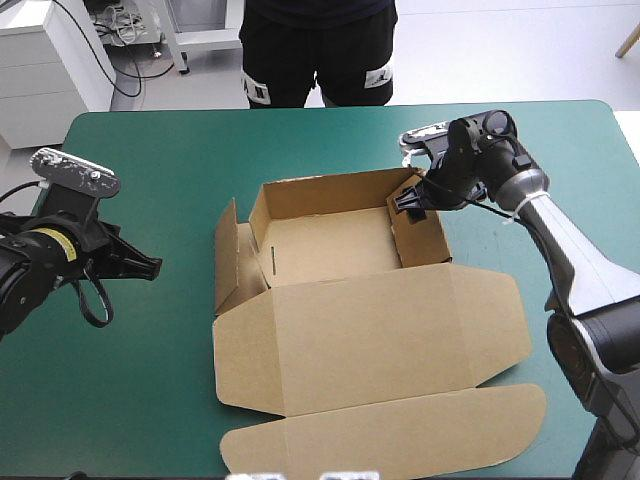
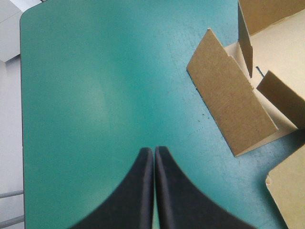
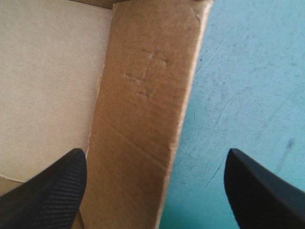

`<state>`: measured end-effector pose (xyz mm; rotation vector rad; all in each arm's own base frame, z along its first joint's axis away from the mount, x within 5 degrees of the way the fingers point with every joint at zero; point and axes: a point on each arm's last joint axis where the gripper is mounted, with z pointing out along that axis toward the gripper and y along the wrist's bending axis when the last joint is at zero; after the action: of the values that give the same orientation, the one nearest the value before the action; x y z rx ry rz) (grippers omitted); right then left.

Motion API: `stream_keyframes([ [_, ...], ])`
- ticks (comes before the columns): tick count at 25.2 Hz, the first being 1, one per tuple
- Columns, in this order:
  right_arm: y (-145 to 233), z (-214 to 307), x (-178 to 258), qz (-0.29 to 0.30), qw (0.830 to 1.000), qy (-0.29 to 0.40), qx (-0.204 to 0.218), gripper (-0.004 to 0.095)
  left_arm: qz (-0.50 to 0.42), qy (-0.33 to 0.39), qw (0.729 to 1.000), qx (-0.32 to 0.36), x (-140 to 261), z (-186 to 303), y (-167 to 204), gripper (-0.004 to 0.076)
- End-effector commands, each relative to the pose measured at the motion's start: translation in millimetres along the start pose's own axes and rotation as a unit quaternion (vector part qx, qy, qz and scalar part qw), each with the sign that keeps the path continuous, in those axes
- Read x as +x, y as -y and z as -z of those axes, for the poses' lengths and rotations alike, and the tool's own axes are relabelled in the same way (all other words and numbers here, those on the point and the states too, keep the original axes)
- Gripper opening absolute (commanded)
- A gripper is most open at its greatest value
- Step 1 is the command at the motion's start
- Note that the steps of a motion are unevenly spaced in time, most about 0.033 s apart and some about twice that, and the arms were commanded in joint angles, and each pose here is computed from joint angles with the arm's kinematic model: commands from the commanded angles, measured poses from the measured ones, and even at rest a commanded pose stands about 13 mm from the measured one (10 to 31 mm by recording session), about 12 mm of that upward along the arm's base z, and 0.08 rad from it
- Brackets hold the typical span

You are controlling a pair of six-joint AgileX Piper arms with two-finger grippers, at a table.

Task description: Fold the box

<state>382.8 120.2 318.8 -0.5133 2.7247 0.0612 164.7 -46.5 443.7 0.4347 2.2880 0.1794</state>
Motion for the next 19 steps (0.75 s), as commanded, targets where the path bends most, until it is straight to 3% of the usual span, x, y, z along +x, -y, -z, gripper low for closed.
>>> stream_keyframes([
  [1, 3, 14, -5, 0.0, 0.999, 0.033, 0.004, 0.0722, 0.009, 0.042, 0.999, -0.007, -5, 11, -5, -0.0008],
  [5, 3, 2, -6, 0.001, 1.0, 0.022, 0.003, 0.0719, 0.009, 0.042, 0.999, -0.007, -5, 11, -5, -0.0008],
  [13, 3, -12, -7, -0.001, 1.0, 0.005, -0.001, 0.0499, 0.013, 0.041, 0.999, 0.003, -5, 11, -3, -0.0008],
  [19, 3, -21, -7, -0.001, 1.0, -0.005, -0.003, 0.0459, 0.014, 0.041, 0.999, 0.006, -5, 11, -2, -0.0008],
])
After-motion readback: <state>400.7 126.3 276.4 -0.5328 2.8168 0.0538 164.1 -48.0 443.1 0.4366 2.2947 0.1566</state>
